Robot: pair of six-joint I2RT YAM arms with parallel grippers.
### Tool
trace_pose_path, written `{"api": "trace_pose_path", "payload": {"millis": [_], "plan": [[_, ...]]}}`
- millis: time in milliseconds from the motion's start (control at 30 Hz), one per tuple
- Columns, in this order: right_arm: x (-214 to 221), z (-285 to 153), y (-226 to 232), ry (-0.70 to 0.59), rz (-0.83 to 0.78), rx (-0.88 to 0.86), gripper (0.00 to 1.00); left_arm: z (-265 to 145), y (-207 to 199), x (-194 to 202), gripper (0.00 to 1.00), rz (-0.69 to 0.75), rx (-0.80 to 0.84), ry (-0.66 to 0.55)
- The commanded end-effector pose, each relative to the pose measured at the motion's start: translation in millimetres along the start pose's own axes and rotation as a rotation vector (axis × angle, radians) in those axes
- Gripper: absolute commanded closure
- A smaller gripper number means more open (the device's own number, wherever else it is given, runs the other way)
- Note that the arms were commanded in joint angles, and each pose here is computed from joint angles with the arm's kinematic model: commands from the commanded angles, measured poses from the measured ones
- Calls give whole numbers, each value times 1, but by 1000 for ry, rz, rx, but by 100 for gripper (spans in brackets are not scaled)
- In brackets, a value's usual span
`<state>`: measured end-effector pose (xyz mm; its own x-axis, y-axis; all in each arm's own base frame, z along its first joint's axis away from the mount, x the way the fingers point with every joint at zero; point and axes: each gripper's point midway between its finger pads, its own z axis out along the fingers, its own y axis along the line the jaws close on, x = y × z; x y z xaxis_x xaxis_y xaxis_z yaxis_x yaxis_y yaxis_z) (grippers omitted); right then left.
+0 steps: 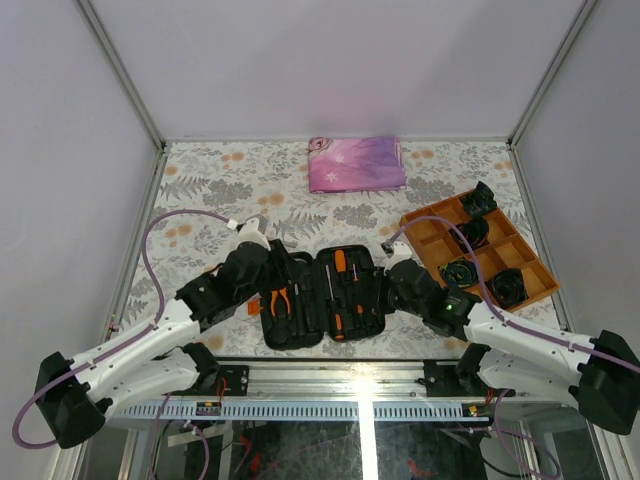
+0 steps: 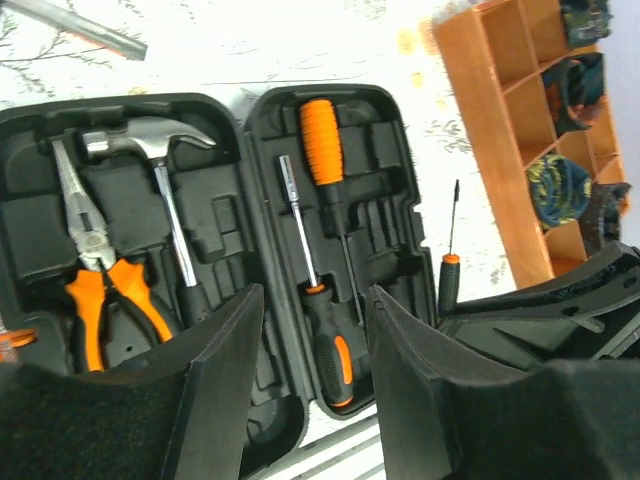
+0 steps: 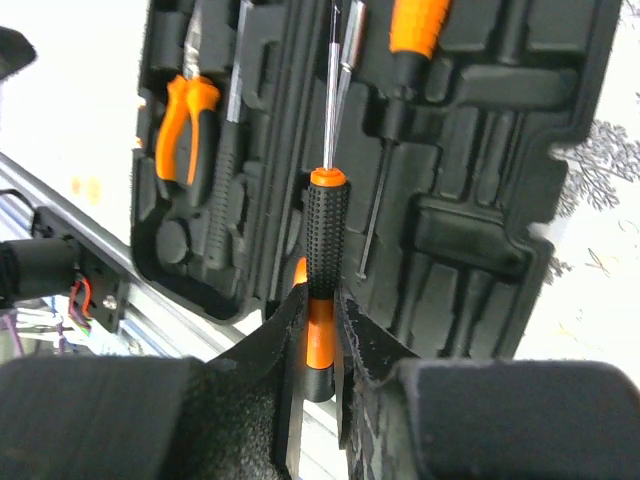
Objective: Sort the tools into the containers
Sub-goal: Place the screwdriver in the storage box.
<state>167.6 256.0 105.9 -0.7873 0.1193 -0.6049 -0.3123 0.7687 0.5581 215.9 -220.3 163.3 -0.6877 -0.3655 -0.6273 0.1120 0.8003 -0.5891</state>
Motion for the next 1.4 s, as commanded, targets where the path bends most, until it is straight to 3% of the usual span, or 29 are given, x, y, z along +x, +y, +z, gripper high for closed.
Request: {"api": "trace_pose_path", "payload": {"millis": [0, 900, 1233, 1367], "plan": [[18, 0, -16, 70, -7, 67, 95, 1, 24, -1, 55, 27, -119, -18], [46, 16, -41, 153, 12, 167, 93, 8, 41, 15, 55, 9, -171, 27], [48, 14, -46, 162, 7, 200, 72, 10, 40, 19, 55, 5, -164, 40], [45, 12, -46, 154, 6, 202, 68, 11, 42, 20, 55, 6, -168, 41]]}}
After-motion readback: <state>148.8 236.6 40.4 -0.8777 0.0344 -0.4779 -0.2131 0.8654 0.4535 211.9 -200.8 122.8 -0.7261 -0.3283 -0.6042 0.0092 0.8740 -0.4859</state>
